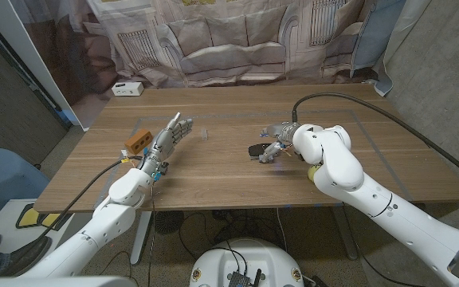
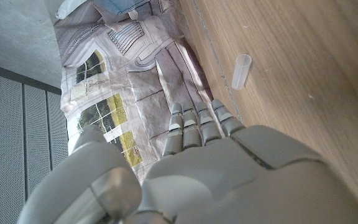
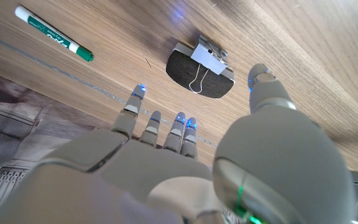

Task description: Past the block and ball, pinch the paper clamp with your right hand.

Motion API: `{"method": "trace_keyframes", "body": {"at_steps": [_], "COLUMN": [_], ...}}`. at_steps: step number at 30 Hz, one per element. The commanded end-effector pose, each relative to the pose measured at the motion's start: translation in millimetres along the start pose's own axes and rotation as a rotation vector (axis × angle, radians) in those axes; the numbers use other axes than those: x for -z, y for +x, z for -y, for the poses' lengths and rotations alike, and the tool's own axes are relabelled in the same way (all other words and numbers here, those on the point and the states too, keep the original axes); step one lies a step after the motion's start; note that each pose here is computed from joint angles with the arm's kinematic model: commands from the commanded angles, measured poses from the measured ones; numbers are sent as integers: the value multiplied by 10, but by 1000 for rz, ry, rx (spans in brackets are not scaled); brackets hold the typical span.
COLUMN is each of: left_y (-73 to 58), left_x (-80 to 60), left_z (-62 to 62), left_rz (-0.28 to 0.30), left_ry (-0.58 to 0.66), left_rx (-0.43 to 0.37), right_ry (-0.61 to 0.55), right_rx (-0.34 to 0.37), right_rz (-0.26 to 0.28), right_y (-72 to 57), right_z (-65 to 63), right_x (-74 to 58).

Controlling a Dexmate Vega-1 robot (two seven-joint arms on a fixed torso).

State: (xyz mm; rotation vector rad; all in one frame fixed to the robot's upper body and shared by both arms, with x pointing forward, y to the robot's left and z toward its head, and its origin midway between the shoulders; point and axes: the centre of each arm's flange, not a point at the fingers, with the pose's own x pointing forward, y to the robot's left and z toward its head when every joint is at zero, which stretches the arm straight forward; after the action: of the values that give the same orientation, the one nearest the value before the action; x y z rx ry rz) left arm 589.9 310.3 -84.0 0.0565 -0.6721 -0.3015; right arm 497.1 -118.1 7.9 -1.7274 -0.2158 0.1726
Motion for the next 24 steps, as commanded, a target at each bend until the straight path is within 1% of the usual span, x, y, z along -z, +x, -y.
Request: {"method": "trace_keyframes", "body": {"at_steps": [1,9,17,24], "left_y": [-30,-52,-43,-23], "left_x": [-13,-34,-17,15], "left_z": [14,5,6,-2], "left_rz": [-2,-2,-2,-3], "left_ry": [1,6,-1,-7], "left_rx": [-2,-10,-9,-9], "right_ry": [-33,-45,-57,-57], "right_rx": [31,32,-18,-29], "right_rz": [12,25,20,7], "right_y": [65,123,165,172], "right_z": [-35,-25,-15,4], "right_x": [-13,-20,16,41]}}
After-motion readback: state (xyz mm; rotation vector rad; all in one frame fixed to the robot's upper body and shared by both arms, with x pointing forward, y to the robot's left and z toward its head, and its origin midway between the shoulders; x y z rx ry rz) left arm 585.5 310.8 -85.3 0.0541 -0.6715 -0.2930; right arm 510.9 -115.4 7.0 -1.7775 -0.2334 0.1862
